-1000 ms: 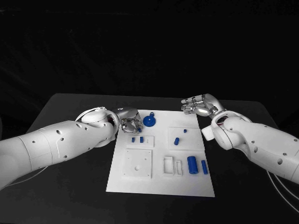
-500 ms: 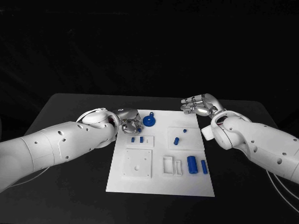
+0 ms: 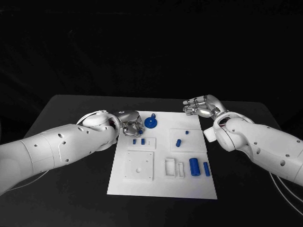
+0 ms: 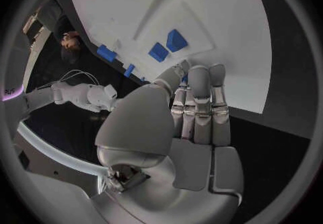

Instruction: Assemble the parts on the task board

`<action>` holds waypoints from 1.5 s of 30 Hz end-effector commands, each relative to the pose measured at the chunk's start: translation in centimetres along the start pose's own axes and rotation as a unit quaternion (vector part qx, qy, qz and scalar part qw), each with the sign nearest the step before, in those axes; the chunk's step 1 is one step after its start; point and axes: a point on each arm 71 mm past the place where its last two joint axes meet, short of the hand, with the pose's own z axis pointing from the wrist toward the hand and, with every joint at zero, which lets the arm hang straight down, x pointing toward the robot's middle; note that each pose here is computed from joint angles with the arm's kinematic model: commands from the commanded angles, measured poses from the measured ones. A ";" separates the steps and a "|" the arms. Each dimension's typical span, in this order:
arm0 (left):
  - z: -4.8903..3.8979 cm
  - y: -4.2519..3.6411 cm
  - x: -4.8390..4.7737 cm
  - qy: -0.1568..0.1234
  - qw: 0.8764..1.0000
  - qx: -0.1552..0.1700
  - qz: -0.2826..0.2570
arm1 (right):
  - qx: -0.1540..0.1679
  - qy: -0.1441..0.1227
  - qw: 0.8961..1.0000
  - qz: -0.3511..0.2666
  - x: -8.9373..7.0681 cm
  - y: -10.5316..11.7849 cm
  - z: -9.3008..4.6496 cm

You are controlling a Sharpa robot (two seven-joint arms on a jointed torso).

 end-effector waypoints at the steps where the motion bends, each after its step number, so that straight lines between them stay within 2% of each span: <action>1: -0.09 -0.14 0.45 0.004 1.000 0.007 -0.001 | -0.006 0.004 1.000 0.000 0.1 0.1 0.0; 14: -0.32 0.14 0.14 -0.017 1.000 0.006 -0.004 | -0.003 0.004 1.000 -0.002 0.0 0.0 0.0; 23: -0.45 0.60 -0.07 -0.026 1.000 -0.002 -0.004 | -0.002 0.008 1.000 -0.004 0.0 -0.1 0.0; 27: -0.65 1.19 -0.25 -0.032 0.999 -0.007 -0.005 | -0.006 0.021 0.999 -0.027 0.1 -0.1 0.0; 31: -1.11 2.23 -0.73 -0.051 0.998 -0.017 -0.016 | -0.016 0.040 0.996 -0.076 0.1 -0.2 -0.1; 35: -1.69 3.41 -1.59 -0.081 0.995 -0.030 -0.055 | -0.024 0.068 0.987 -0.142 0.2 -0.4 -0.2; 38: -2.20 4.43 -2.61 -0.110 0.986 -0.046 -0.115 | -0.029 0.091 0.975 -0.202 0.3 -0.5 -0.3; 41: -2.72 5.34 -3.69 -0.139 0.971 -0.061 -0.187 | -0.034 0.107 0.961 -0.254 0.5 -0.5 -0.4; 45: -3.57 6.23 -5.04 -0.173 0.938 -0.071 -0.291 | -0.036 0.121 0.939 -0.321 0.6 -0.6 -0.6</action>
